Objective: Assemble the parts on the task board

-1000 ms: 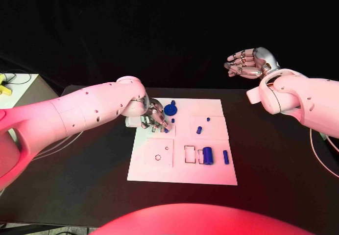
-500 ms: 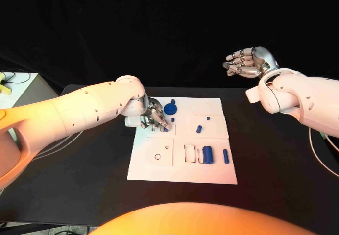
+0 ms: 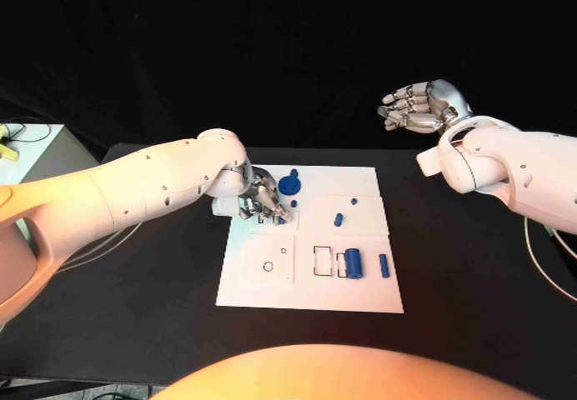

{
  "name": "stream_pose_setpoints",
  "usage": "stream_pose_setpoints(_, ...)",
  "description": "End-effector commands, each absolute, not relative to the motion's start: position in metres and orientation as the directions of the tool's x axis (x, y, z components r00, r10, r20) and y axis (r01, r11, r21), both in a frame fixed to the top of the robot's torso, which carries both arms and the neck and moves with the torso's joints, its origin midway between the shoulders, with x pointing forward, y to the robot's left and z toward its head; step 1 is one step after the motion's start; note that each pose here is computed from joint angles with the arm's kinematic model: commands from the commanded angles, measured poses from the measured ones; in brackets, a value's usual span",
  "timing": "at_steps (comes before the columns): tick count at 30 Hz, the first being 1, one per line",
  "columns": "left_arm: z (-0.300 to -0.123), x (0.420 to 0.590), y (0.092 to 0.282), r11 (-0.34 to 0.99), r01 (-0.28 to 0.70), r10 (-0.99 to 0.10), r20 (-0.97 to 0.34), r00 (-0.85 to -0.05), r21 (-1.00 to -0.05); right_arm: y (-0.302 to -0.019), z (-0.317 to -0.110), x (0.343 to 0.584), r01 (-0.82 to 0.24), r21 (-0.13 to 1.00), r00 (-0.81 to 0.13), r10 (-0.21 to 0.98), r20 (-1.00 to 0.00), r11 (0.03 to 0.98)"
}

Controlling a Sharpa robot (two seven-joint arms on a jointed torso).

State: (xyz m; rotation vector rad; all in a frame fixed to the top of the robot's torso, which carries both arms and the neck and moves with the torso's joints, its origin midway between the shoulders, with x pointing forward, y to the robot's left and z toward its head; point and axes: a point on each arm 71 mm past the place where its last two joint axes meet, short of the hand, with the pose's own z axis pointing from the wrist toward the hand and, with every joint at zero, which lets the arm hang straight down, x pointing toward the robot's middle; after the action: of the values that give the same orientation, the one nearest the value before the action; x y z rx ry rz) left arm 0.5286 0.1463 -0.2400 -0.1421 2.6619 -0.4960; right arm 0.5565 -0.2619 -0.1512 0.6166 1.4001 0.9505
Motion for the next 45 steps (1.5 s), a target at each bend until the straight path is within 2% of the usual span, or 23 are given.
stream_pose_setpoints(1,-0.2410,0.5271,0.1440,0.927,-0.018,-0.169,-0.372,-0.913,-0.375,-0.2600,-0.1514,0.5561,-0.193,0.839,-0.101,0.840,-0.533,0.509)
stream_pose_setpoints(21,-0.2410,0.5273,0.1444,0.909,-0.051,-0.212,-0.353,-0.911,-0.413,-0.2586,-0.1555,0.5562,-0.183,0.841,-0.119,0.838,-0.533,0.509)
stream_pose_setpoints(36,-0.2385,0.5253,0.1474,0.857,-0.136,-0.318,-0.302,-0.899,-0.498,-0.2618,-0.1602,0.5555,-0.166,0.843,-0.129,0.836,-0.534,0.512)
stream_pose_setpoints(45,-0.2374,0.5240,0.1520,0.861,-0.134,-0.318,-0.316,-0.894,-0.490,-0.2677,-0.1613,0.5553,-0.157,0.841,-0.121,0.835,-0.537,0.518)
